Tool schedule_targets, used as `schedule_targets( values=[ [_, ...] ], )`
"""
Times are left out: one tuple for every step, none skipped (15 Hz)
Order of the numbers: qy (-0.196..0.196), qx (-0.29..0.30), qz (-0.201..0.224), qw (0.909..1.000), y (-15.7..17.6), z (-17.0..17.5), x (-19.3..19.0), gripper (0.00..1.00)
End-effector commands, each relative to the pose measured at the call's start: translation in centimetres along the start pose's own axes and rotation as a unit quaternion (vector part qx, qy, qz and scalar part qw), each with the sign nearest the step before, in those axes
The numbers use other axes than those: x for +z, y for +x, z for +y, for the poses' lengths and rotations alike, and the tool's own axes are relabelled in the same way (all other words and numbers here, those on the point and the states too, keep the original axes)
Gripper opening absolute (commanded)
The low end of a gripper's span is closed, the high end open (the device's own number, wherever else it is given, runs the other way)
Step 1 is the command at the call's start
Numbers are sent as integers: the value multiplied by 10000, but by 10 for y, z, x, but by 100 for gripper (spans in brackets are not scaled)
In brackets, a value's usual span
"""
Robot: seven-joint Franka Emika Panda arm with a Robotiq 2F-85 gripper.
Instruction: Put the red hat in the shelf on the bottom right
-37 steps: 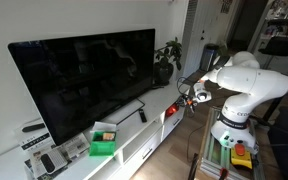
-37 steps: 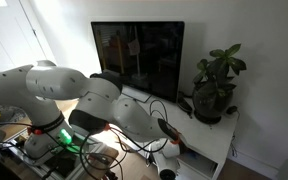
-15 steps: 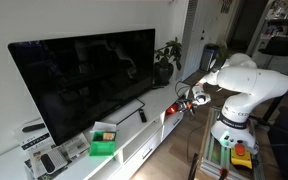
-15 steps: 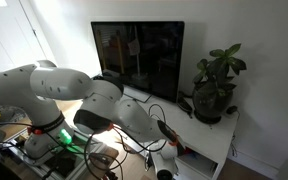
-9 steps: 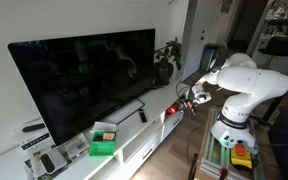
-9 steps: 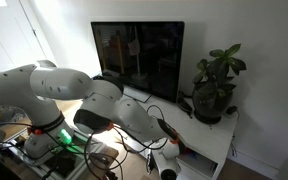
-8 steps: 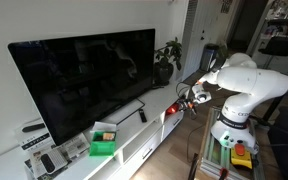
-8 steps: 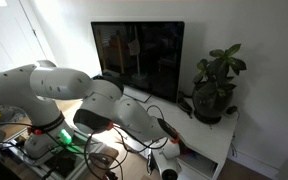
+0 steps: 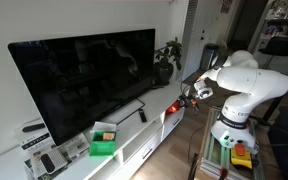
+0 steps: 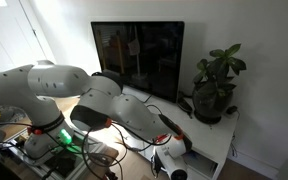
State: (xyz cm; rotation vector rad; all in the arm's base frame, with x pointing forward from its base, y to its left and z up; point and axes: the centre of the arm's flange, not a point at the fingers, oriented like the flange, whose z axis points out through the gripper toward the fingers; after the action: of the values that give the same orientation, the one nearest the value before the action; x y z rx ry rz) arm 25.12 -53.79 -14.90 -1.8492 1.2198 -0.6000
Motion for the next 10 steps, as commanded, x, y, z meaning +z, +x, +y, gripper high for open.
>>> schedule_targets(
  values=[
    [-184,-17,-586,9981,13,-30,-9,100],
    [-283,-20,-712,9971,12,-32,-8,100],
    [-441,-8,-799,9958,13,-34,-6,100],
    [-520,7,-966,9940,14,-37,-4,100],
    [-642,5,-1080,9921,14,-38,-1,100],
    [-773,6,-1190,9899,14,-39,3,100],
    [-822,22,-1332,9877,13,-41,6,100],
    [-897,-3,-1405,9860,12,-42,8,100],
    [-757,-44,-1138,9906,6,-32,5,100],
    [-801,-63,-1229,9892,6,-34,7,100]
  ],
)
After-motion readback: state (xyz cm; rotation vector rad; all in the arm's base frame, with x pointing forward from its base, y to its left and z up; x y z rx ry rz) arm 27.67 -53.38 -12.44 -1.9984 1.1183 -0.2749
